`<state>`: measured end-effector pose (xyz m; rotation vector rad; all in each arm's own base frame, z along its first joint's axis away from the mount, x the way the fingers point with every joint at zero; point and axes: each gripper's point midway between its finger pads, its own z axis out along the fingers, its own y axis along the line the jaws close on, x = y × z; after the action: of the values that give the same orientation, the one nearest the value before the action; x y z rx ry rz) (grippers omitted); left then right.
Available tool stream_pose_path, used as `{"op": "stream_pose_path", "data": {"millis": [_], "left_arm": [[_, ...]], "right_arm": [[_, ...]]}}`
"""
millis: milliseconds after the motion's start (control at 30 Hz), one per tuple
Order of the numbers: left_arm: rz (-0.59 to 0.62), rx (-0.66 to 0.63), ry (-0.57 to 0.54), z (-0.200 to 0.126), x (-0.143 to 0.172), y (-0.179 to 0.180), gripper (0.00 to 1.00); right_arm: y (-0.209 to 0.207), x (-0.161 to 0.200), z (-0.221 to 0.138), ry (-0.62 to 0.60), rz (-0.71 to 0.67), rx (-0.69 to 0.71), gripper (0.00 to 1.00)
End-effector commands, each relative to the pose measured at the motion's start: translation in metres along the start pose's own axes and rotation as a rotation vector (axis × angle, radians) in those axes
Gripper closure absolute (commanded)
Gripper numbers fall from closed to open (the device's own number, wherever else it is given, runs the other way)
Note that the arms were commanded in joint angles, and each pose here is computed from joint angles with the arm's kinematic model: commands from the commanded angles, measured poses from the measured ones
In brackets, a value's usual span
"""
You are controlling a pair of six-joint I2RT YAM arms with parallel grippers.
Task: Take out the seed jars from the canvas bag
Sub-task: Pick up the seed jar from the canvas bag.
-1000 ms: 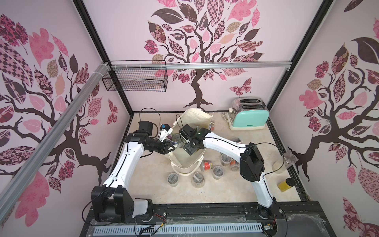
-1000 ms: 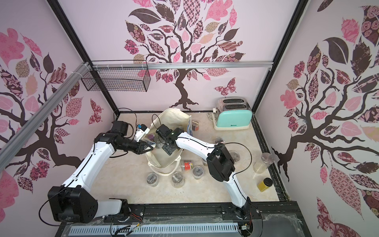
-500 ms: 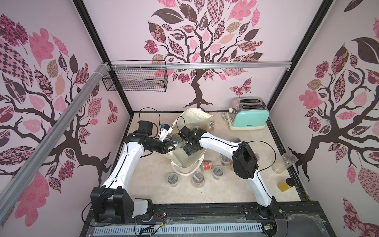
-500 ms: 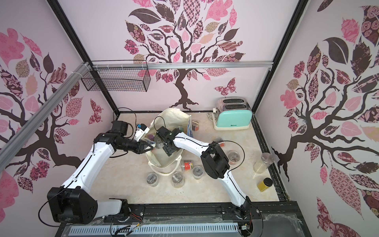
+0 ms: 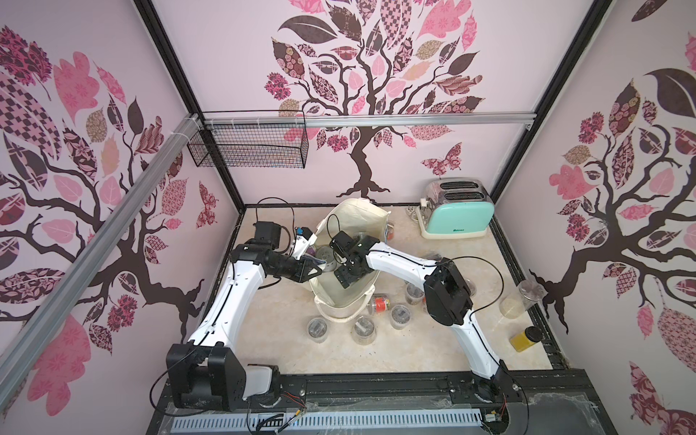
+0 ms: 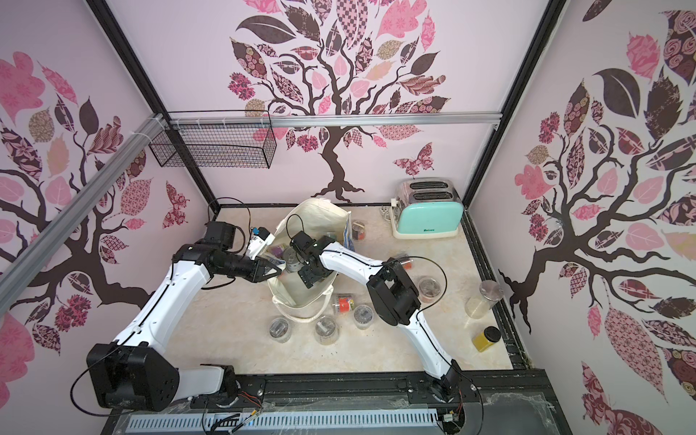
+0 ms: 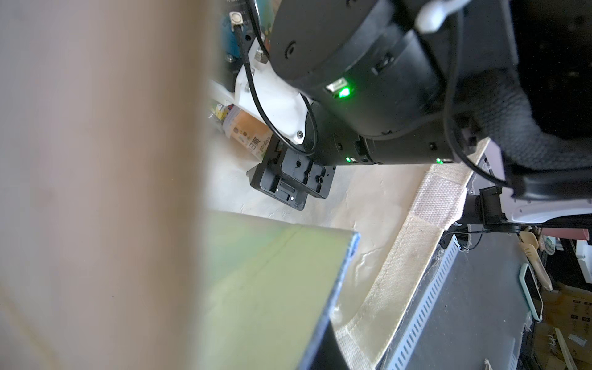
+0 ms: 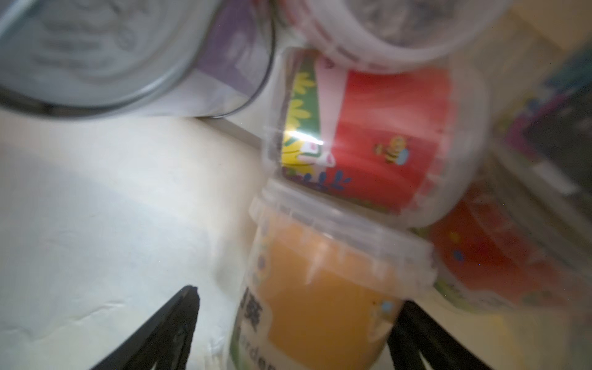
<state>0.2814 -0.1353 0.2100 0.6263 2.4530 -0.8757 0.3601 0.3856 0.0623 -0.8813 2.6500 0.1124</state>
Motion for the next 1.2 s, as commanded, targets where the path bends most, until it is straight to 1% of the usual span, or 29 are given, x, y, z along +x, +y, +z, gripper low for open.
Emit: {"op": "stream_pose_path", "data": {"millis": [0, 67, 167, 200, 367, 500, 700, 833, 933, 1033, 1167], "left_arm": [[0.026, 0.026, -0.012, -0.002, -0.004, -0.008, 1.0], [0.026, 0.024, -0.007, 0.0, -0.003, -0.007, 1.0], [0.019, 0.024, 0.001, 0.0, -0.003, -0.006, 1.0], [0.018, 0.026, 0.001, 0.0, -0.003, -0.007, 1.0], [0.026, 0.023, -0.001, -0.001, -0.003, -0.007, 1.0], [0.022, 0.032, 0.003, 0.001, -0.002, -0.007, 1.0], [0.024, 0.033, 0.001, 0.0, -0.003, -0.008, 1.0], [0.024, 0.024, 0.005, 0.0, -0.003, -0.006, 1.0], [0.023, 0.028, 0.004, 0.0, -0.002, -0.007, 1.0], [0.026, 0.022, 0.004, -0.001, -0.003, -0.007, 1.0], [0.026, 0.026, 0.002, -0.001, -0.002, -0.008, 1.0]], "right_arm": [[0.021, -0.014, -0.019, -0.047, 0.011, -0.129, 0.09], [0.012, -0.017, -0.02, -0.061, 0.076, -0.115, 0.09], [-0.005, -0.019, -0.012, -0.065, 0.192, -0.094, 0.13], [-0.007, -0.018, -0.009, -0.061, 0.205, -0.082, 0.13], [-0.012, -0.014, 0.009, -0.039, 0.244, -0.041, 0.14], [-0.016, -0.014, 0.019, -0.046, 0.274, -0.012, 0.14], [-0.009, -0.019, 0.027, -0.05, 0.312, -0.052, 0.14], [-0.01, -0.015, 0.036, -0.033, 0.32, -0.036, 0.14], [-0.015, -0.01, 0.045, -0.034, 0.337, -0.019, 0.17], [-0.017, -0.011, 0.044, -0.042, 0.36, -0.021, 0.2], [-0.012, -0.026, 0.025, -0.132, 0.366, -0.079, 0.26]]}}
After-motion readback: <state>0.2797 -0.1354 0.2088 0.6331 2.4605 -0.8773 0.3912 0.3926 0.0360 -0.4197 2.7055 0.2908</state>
